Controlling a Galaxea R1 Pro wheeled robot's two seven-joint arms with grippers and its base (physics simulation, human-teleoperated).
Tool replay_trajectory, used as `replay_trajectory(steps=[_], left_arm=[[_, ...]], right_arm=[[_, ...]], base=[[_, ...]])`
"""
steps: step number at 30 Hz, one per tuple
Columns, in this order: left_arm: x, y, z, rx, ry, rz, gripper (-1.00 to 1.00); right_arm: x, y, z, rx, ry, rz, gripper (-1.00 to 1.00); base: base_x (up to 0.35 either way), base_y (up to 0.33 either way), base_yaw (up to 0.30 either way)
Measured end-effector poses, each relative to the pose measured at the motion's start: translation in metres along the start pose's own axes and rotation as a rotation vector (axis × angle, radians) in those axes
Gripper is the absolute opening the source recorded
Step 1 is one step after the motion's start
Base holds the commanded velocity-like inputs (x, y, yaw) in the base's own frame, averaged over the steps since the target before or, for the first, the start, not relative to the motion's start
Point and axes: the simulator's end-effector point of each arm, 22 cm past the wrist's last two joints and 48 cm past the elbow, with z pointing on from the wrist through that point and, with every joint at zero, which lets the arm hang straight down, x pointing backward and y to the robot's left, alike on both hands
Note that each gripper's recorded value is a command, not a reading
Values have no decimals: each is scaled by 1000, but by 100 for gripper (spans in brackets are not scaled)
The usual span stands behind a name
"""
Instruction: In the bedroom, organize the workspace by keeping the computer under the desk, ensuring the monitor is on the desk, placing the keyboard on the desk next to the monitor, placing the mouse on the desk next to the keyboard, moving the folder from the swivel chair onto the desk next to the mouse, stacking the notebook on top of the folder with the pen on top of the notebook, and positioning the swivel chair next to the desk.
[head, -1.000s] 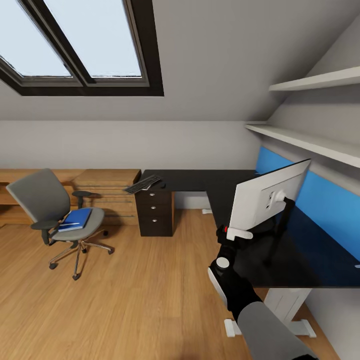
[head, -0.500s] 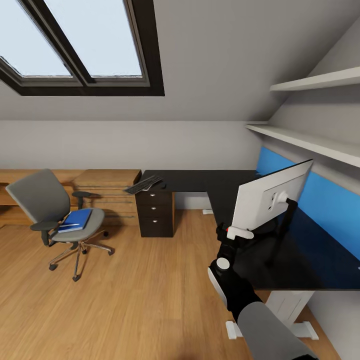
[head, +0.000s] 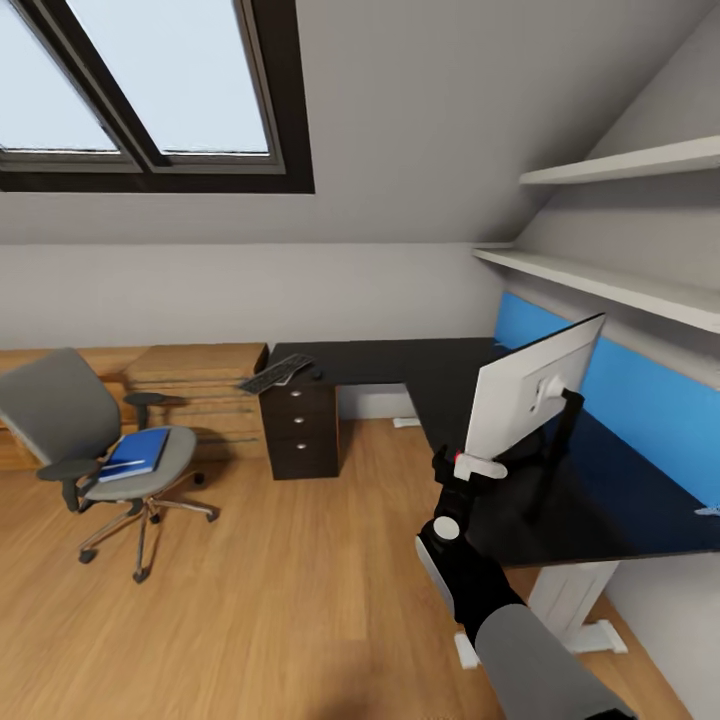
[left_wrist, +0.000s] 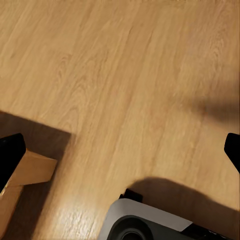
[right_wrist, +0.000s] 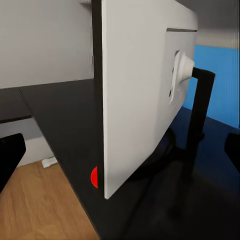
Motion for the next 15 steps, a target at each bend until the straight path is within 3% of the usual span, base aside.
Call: replay_trajectory(steps=[7, 10, 15], left_arm=[[-1, 0, 0, 0, -2, 0, 100], [-1, 0, 0, 1, -2, 0, 100], [-1, 0, 0, 0, -2, -1, 100]], right_arm=[[-1, 0, 0, -2, -2, 0, 100], [-1, 0, 0, -3, -2, 0, 100], [-1, 2, -1, -7, -2, -4, 100]], base=[[0, 257, -258], [0, 82, -230], [0, 15, -53]])
